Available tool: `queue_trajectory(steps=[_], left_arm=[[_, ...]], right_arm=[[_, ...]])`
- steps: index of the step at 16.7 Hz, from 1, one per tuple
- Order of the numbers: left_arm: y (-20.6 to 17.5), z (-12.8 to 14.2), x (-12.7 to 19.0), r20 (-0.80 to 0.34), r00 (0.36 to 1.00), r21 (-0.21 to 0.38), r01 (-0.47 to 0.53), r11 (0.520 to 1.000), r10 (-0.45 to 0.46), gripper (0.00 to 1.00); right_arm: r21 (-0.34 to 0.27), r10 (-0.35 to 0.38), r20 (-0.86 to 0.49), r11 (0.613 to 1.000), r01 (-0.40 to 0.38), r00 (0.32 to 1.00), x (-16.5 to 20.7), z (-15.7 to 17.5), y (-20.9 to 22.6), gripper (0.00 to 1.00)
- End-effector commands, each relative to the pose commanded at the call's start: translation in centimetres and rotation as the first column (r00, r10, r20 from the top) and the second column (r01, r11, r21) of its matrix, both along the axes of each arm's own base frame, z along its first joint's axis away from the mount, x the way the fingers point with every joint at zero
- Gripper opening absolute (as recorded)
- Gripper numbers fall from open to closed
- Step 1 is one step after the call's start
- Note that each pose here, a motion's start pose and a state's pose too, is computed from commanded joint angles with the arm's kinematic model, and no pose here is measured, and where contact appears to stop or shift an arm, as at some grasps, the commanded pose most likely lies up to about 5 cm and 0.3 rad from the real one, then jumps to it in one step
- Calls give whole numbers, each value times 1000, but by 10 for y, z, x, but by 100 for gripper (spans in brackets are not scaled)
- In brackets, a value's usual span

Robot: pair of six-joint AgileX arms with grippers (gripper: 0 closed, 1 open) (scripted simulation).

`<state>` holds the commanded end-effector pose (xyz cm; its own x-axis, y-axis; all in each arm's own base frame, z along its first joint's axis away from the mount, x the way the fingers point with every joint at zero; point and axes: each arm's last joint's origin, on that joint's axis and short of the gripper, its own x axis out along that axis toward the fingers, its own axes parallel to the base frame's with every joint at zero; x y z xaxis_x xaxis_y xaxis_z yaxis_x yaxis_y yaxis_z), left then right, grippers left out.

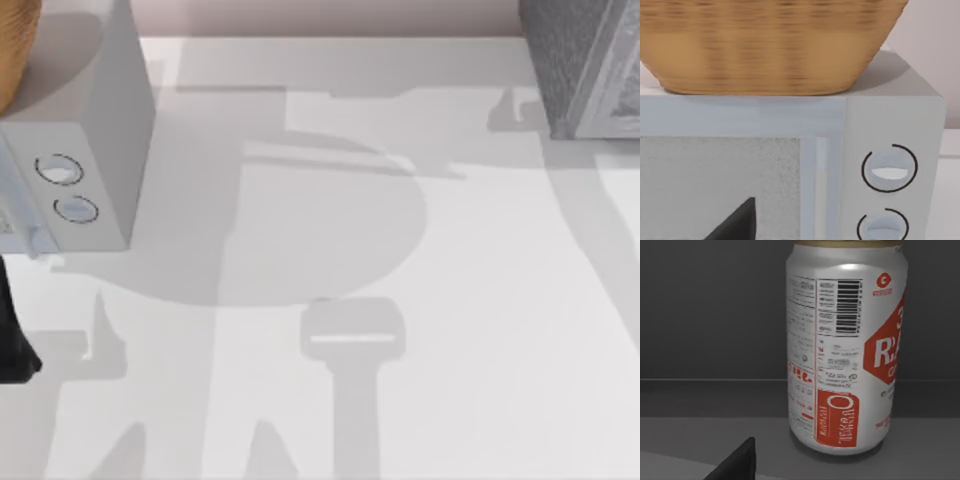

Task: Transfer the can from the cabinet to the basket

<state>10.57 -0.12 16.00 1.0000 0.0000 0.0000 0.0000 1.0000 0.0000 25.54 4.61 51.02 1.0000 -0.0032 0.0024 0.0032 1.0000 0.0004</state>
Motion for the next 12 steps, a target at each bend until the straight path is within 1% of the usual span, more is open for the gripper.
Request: queue_trajectory(steps=[3,7,12], left_arm=[[0,0,0,0,1000,0,0,1000,0,100],[0,0,0,0,1000,0,0,1000,0,100],[0,0,0,0,1000,0,0,1000,0,100]], right_arm=[[1,-2,8,1000,2,1000,12,2,2,100],[0,-8,2,1000,8,1000,54,-4,10,100],[0,-7,1,1000,7,1000,60,-5,11,100]])
